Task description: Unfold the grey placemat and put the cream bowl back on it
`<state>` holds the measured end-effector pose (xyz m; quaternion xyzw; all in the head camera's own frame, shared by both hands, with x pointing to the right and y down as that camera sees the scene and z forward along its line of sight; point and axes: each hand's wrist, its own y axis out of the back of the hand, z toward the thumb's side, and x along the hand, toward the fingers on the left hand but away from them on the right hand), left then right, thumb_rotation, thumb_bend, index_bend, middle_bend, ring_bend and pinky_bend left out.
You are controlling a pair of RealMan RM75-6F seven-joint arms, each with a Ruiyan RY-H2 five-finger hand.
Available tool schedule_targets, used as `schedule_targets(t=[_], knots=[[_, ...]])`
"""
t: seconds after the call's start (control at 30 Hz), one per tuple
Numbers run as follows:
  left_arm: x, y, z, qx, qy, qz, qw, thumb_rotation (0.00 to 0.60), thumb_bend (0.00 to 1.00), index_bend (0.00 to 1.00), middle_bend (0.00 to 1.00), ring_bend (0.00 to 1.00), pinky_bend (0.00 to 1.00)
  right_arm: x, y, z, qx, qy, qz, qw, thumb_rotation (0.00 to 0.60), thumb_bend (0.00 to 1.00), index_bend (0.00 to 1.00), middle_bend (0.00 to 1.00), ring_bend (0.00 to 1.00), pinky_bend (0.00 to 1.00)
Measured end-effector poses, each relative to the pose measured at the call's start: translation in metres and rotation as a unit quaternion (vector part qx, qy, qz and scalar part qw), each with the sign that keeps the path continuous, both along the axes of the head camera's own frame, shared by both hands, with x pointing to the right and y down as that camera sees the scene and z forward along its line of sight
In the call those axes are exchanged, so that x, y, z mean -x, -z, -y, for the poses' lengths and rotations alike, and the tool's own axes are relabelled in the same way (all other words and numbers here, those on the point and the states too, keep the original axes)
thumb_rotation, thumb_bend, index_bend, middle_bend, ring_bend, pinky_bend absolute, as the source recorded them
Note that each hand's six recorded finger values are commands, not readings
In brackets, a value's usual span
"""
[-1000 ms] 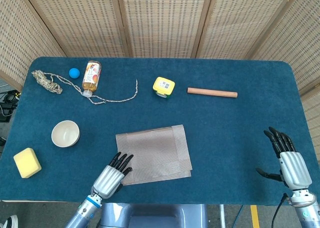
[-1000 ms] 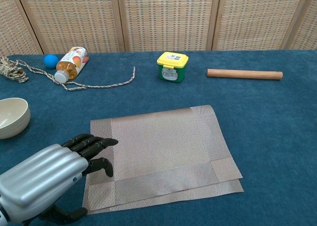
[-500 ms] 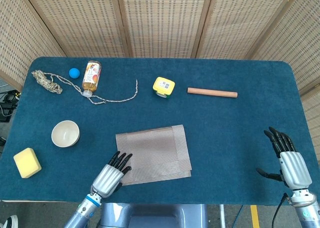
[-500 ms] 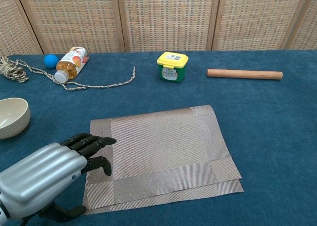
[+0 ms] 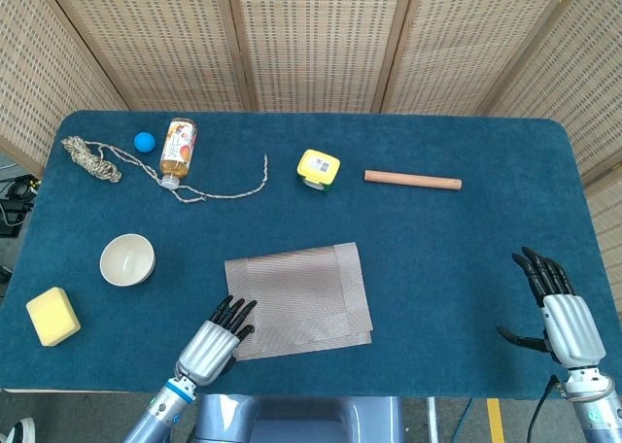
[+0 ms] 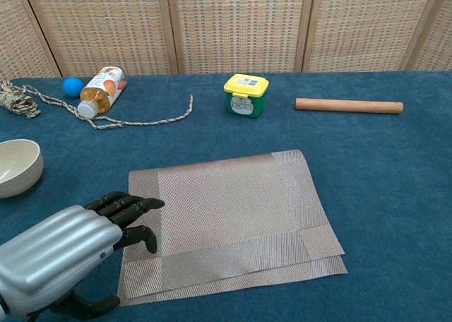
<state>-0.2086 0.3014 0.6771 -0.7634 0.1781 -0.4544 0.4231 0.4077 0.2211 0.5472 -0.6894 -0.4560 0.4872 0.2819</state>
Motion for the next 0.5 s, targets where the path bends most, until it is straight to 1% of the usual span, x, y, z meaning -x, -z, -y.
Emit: schedule_targets(t=[0.5], knots=[[-0.005, -0.012, 0.005, 0.006, 0.004, 0.008, 0.9999, 0.600, 0.26, 0.33, 0.00, 0.00, 0.00, 0.002, -0.002, -0.001, 0.003, 0.002, -0.002, 1.0000, 0.600, 0.07, 0.00, 0.00, 0.00, 0.00]])
